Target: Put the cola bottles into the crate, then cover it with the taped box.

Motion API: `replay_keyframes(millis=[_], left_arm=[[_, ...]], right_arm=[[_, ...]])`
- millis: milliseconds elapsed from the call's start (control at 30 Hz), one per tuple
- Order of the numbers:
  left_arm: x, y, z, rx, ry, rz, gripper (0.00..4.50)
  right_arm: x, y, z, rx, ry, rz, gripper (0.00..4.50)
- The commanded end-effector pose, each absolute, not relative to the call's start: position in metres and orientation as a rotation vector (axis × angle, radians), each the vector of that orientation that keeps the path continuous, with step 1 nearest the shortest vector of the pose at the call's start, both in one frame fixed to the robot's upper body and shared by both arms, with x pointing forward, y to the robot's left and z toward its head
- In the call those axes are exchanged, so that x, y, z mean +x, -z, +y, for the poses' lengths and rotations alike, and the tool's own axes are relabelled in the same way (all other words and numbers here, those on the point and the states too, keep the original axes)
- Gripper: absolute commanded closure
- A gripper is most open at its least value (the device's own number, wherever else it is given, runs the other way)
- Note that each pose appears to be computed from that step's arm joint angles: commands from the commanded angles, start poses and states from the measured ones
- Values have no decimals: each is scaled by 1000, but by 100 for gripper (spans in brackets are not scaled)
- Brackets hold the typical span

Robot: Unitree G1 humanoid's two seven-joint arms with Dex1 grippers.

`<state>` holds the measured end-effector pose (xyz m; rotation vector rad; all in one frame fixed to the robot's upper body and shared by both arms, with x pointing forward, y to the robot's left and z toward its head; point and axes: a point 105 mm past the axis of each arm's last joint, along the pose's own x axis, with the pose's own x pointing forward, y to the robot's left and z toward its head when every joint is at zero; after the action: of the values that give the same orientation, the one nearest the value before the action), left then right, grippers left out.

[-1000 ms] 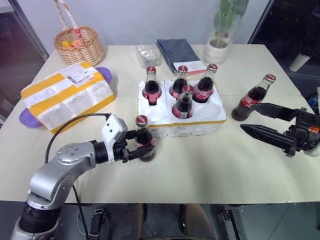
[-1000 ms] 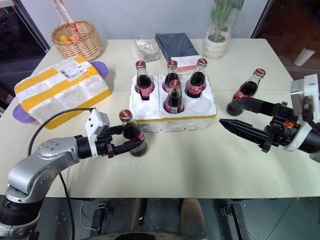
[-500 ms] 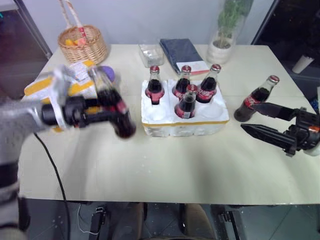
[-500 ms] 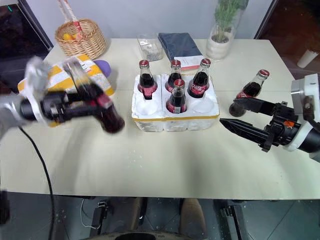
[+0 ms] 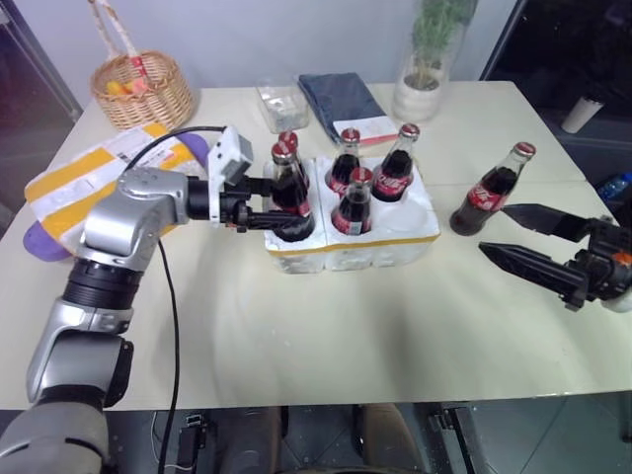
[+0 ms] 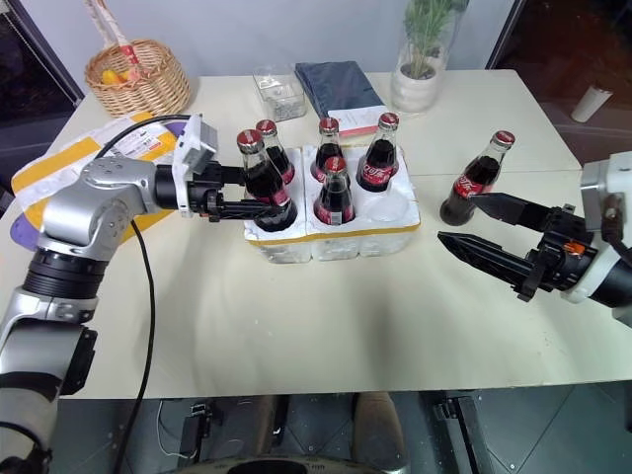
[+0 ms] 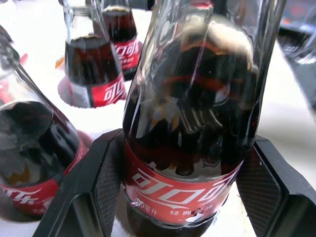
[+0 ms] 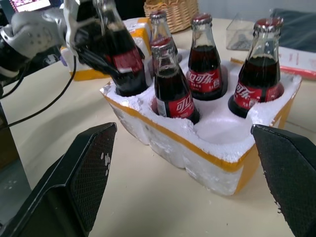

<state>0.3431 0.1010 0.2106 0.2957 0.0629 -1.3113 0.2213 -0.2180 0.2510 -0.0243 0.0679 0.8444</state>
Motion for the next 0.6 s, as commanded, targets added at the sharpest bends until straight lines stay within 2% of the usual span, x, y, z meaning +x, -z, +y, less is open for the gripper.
replay_keyframes(millis=[33, 100, 167, 300, 433, 533, 600], left_arm=[[337, -218, 92, 323, 1324, -19, 181], [334, -213, 91, 307, 1322, -19, 80], [330, -212, 93, 290, 1321, -17, 7], [318, -230, 112, 262, 1307, -27, 7], [284, -282, 135, 172, 1427, -23, 7], [253, -311, 134, 153, 1559, -12, 7], [251, -313, 122, 178, 1580, -4, 7]], right_arm=[[217, -261, -218, -44, -833, 19, 0], [219, -258, -219, -56, -817, 27, 0], [222, -256, -222, -62, -797, 31, 0], [229, -254, -239, -85, -691, 39, 0], [231, -247, -260, -100, -603, 70, 0], [237, -239, -270, -94, -556, 98, 0], [245, -231, -276, -94, -519, 119, 0]])
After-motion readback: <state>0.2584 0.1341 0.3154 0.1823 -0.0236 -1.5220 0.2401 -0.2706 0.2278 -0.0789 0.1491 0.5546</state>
